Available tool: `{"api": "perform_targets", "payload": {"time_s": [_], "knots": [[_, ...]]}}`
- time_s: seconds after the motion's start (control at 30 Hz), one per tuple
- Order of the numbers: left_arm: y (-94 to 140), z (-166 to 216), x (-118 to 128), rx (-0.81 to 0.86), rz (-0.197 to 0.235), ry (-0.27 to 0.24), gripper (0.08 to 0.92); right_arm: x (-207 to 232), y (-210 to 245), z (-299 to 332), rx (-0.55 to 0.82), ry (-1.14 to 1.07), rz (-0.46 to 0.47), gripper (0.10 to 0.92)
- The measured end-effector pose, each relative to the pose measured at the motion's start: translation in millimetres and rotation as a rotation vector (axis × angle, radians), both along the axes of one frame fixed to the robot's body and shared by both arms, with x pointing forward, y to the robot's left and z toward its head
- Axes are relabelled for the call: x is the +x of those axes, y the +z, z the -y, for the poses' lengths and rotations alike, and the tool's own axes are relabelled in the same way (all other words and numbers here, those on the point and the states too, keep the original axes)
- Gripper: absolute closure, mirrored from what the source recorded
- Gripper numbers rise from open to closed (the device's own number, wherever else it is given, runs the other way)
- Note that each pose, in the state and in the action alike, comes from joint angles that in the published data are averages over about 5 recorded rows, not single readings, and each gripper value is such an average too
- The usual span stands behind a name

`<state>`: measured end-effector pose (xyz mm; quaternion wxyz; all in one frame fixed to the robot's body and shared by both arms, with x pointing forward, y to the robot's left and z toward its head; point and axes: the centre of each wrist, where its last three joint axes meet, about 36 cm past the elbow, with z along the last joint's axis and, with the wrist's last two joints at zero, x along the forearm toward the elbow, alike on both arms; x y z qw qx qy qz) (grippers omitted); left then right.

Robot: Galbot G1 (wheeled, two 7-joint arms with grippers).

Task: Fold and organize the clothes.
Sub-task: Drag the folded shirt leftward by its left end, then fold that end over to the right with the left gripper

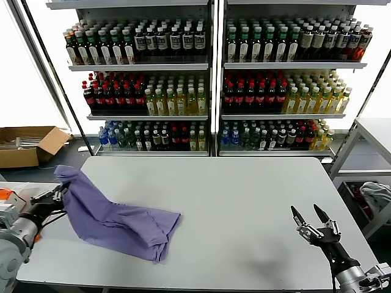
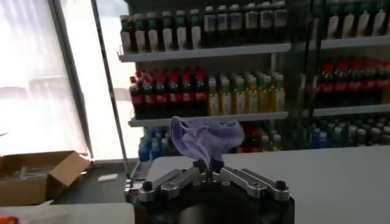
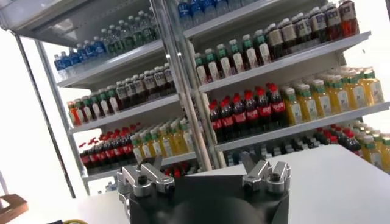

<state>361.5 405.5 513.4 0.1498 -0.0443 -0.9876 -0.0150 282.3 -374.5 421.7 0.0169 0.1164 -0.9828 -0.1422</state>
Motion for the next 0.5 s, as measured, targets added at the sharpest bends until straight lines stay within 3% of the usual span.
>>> {"api": "perform_targets", "payload": {"time_s": [0.27,0.5], "knots": [[-34.5,64.4,-18.6,-0.086,-0.052,-0.143,0.902,0.6,0.2,-0.7,-0.003,0.002,0.004,0.200],[-66.1,105.7,-29.0,-0.155,-0.122,-0.221,0.902,0.2,-0.5,-3.1,0.000,0.007,0.004,0.200]]}}
